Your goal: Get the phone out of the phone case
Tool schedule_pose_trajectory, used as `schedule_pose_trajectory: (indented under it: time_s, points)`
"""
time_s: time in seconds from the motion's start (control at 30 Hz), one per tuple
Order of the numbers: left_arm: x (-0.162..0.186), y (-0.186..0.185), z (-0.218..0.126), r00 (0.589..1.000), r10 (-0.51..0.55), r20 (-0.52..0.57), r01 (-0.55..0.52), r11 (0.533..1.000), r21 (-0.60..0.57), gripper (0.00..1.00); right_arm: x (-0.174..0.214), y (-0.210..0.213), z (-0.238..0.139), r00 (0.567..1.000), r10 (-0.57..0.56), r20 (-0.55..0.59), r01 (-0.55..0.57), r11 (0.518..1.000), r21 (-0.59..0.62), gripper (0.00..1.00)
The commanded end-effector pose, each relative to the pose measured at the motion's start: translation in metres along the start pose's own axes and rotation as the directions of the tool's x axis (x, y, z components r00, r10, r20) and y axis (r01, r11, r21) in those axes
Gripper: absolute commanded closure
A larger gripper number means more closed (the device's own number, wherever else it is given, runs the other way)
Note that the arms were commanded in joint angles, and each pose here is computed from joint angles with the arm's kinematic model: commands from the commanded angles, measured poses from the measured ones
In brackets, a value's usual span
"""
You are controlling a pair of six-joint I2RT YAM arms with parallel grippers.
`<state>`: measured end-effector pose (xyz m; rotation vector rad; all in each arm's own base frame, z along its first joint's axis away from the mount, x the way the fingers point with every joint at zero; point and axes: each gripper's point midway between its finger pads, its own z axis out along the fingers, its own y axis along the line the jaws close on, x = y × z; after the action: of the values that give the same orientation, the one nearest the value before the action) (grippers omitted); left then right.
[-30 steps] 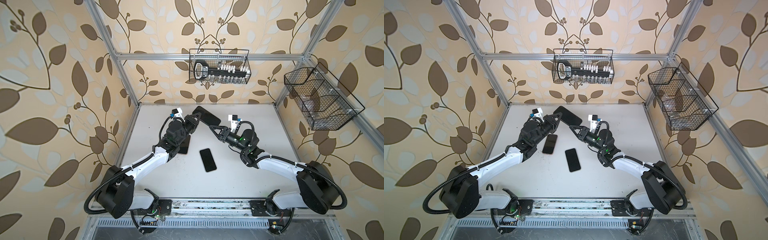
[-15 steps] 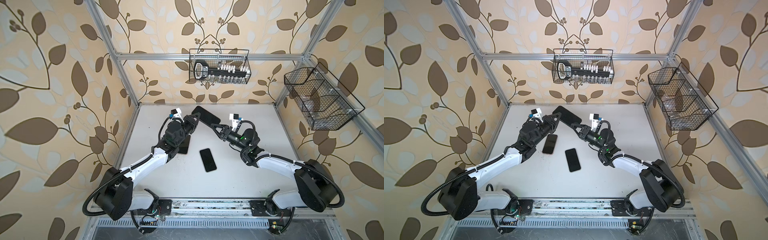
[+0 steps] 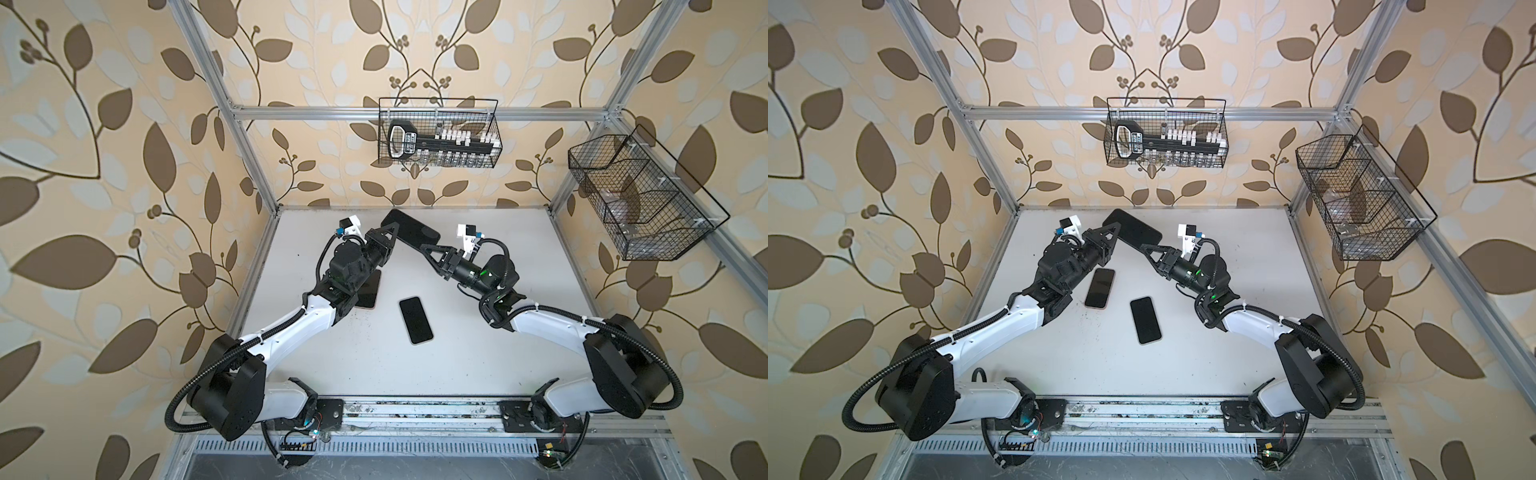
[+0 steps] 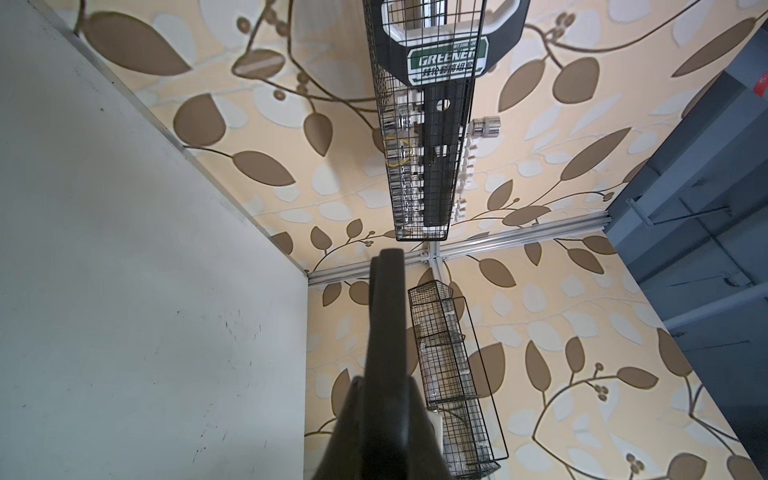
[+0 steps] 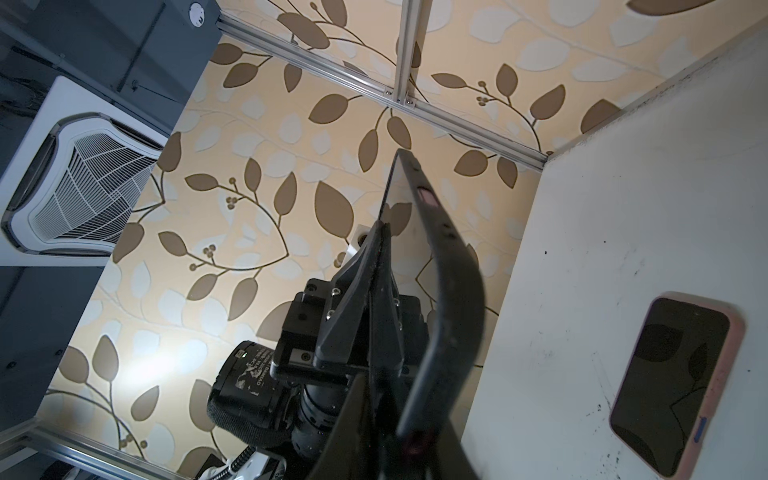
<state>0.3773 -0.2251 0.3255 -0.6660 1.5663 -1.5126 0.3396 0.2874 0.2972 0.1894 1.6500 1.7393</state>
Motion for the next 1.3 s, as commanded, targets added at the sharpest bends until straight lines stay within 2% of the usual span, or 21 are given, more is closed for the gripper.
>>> schedule_pose_trajectory:
  time_s: [0.0,0.13,0.3,0.57,0.67,0.83,0.9,1.0,1.1,1.27]
  points:
    - [0.004,-0.048,-0.010,1.000,-0.009,-0.022,0.011,0.991,0.131,1.00,0.002,-0.001,0.007,0.997,-0.066,-0.027,0.066,0.998,0.002,0.83]
    - [0.004,-0.047,-0.011,1.000,-0.013,-0.017,0.015,0.992,0.122,1.00,0.004,-0.005,0.008,0.997,-0.067,-0.032,0.068,0.998,0.011,0.78]
    - [0.002,-0.049,-0.012,1.000,-0.011,-0.009,0.012,0.992,0.123,1.00,0.005,-0.008,0.011,0.997,-0.064,-0.036,0.065,0.998,0.015,0.77]
    - [0.004,-0.045,-0.009,1.000,-0.024,-0.016,0.026,0.993,0.118,1.00,0.007,-0.010,0.015,0.996,-0.068,-0.049,0.069,0.997,0.020,0.84]
    - [0.003,-0.045,-0.010,0.999,-0.030,-0.012,0.031,0.993,0.115,1.00,0.009,-0.014,0.015,0.995,-0.077,-0.058,0.079,0.996,0.029,0.92]
    - [0.001,-0.045,-0.011,0.999,-0.038,-0.008,0.039,0.995,0.095,1.00,0.011,-0.025,0.014,0.989,-0.127,-0.076,0.133,0.988,0.078,0.92]
    - [0.001,-0.045,-0.012,0.999,-0.040,-0.007,0.041,0.995,0.090,1.00,0.013,-0.026,0.014,0.985,-0.147,-0.086,0.154,0.984,0.085,0.90]
    - [0.001,-0.045,-0.013,0.999,-0.039,-0.005,0.040,0.996,0.086,1.00,0.013,-0.029,0.012,0.985,-0.148,-0.088,0.156,0.984,0.091,0.77]
    - [0.000,-0.044,-0.013,0.999,-0.037,-0.001,0.037,0.996,0.085,1.00,0.015,-0.024,0.013,0.986,-0.138,-0.090,0.144,0.987,0.069,0.68]
    - [-0.002,-0.041,-0.012,0.999,-0.033,0.013,0.032,0.997,0.077,1.00,0.018,-0.014,0.014,0.990,-0.111,-0.088,0.114,0.993,0.027,0.66]
